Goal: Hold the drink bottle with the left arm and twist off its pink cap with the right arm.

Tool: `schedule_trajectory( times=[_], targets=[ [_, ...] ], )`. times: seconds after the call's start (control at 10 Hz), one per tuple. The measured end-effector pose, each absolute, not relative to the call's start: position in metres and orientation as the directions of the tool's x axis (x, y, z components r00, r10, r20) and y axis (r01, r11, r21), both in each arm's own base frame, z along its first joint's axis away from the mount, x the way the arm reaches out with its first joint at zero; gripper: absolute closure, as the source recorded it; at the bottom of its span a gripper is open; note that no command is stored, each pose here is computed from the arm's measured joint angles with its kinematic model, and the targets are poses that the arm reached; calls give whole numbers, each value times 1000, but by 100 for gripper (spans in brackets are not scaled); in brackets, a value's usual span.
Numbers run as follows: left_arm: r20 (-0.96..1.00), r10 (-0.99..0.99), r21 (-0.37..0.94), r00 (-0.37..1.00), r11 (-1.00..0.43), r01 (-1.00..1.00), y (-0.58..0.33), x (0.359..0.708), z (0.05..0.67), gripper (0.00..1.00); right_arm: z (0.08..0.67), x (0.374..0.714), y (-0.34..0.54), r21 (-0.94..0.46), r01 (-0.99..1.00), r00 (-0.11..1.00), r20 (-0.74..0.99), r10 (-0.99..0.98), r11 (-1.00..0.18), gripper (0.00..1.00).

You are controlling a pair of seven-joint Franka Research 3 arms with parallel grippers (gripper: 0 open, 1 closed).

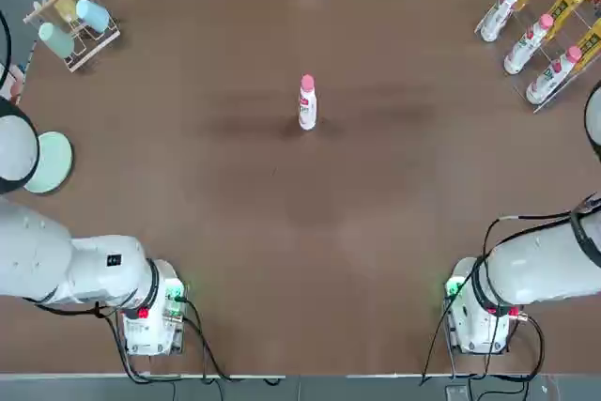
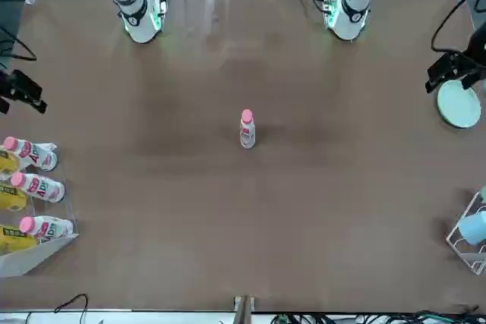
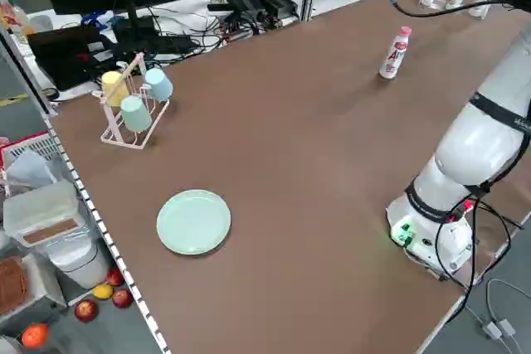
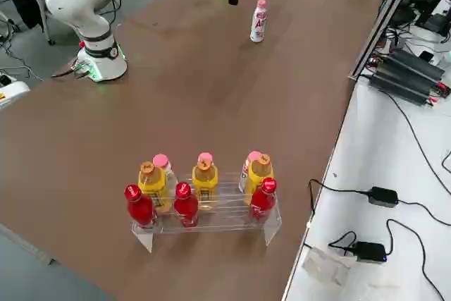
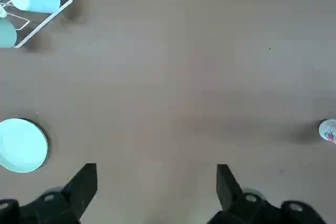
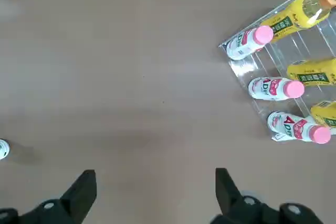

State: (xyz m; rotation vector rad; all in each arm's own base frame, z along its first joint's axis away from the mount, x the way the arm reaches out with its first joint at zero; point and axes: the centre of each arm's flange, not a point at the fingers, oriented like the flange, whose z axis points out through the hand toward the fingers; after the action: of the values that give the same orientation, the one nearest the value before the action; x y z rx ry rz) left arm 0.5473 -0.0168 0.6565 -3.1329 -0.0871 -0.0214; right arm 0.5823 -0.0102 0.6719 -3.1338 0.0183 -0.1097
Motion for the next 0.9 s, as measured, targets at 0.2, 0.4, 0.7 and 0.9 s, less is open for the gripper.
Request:
schedule_trajectory(
  times=[0.2, 0.4, 0.7, 0.9],
  targets=[
    [14, 55, -7, 998, -998, 56, -17, 547, 656, 0, 672, 582, -10, -6, -11, 998, 70, -11, -1000, 0],
    [14, 56, -7, 998, -998, 56, -17, 547, 656, 0, 672, 582, -10, -6, -11, 998, 70, -11, -1000, 0],
    [13, 56, -7, 998, -998, 56, -17, 547, 656, 0, 672, 583, -10, -6, -11, 997, 71, -11, -1000, 0],
    [6, 50, -7, 999, -999, 50, -18, 548, 655, 0, 671, 583, -10, -6, -11, 997, 71, -11, -1000, 0]
  ],
)
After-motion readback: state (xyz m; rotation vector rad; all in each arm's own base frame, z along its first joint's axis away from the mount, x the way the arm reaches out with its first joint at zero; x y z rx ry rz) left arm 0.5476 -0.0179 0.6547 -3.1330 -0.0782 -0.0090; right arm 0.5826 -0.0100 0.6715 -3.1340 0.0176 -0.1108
